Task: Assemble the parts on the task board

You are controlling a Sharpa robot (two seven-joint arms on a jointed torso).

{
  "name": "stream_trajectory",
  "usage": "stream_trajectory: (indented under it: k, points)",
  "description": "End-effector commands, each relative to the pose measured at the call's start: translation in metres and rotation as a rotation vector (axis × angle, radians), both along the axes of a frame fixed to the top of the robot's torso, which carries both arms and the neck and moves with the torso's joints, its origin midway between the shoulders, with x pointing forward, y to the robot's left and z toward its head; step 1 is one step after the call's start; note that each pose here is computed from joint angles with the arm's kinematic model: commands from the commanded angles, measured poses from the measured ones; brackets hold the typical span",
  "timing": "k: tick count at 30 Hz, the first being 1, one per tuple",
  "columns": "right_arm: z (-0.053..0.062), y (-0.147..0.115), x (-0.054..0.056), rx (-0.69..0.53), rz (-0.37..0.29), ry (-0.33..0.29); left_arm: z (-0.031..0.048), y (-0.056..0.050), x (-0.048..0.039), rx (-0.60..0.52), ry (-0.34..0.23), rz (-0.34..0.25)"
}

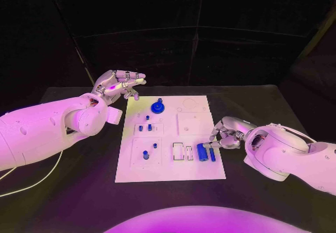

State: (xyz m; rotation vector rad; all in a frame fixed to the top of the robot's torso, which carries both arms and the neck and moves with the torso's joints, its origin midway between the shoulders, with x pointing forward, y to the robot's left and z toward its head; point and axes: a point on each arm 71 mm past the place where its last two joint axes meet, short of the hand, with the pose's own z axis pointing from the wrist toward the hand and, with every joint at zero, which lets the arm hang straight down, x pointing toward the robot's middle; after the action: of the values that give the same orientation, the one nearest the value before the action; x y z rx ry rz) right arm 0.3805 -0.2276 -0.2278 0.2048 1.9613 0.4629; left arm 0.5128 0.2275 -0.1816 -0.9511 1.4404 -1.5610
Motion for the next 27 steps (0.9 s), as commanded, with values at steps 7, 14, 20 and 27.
stream_trajectory:
  k: [7,14,20,27]
  points:
    - [-0.011,0.009,-0.005,-0.028,0.043,0.042,0.0012,0.000,-0.0005,-0.011,0.000,-0.004]
    - [-0.015,0.017,-0.004,-0.027,0.060,0.042,0.0013,0.001,-0.0008,-0.011,0.000,-0.003]
    - [-0.019,0.021,-0.001,-0.033,0.068,0.042,0.0013,0.001,-0.0010,-0.010,0.000,-0.003]
    - [-0.030,0.023,0.002,-0.072,0.075,0.062,0.0012,0.001,-0.0012,-0.010,0.002,-0.003]
